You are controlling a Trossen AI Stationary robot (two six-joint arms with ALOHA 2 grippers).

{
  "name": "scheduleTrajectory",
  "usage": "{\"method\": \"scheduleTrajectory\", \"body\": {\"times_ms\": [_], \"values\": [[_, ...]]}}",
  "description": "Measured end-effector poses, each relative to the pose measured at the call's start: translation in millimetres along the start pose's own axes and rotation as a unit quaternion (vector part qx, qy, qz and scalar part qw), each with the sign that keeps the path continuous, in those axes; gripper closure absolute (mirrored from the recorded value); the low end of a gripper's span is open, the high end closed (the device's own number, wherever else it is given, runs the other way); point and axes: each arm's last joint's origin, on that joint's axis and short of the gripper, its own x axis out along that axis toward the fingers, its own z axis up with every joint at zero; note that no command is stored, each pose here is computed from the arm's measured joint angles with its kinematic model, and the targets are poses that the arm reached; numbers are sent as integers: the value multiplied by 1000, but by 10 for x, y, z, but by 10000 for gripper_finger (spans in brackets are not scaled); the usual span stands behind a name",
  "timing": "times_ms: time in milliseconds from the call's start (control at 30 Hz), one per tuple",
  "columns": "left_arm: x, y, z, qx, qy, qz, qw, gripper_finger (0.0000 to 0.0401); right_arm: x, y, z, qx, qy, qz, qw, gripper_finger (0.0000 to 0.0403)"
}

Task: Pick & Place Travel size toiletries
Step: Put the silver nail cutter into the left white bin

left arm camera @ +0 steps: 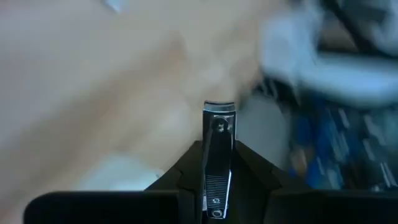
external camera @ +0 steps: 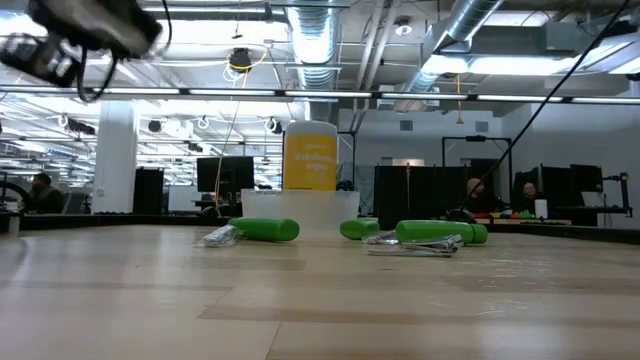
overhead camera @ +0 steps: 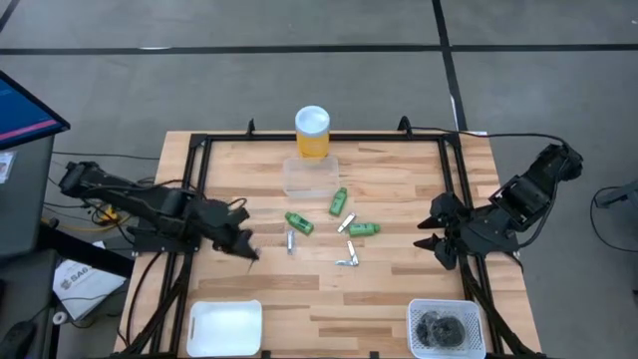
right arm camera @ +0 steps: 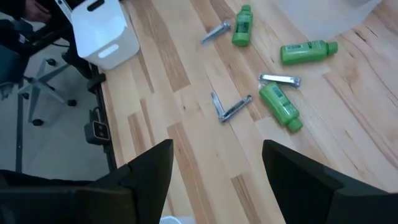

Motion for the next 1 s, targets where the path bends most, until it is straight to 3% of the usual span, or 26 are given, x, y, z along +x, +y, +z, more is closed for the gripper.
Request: {"method": "scheduleTrajectory", "body": {"times_ms": [167,433,800,1000], "values": [[-38,-90,-297,63,135,-52,987,352,7,8,26,7,-7,6,1000,163],[123,-39,-748,103,244,-2,964,352,7,29,40,15,-13,16,1000,163],[613,90,-1059,208,232,107,944,352,23,5,69,25,-16,8,1000,163],[859,254,-1162,274,231,209,910,352,33,-12,84,29,-17,2,999,163]]}}
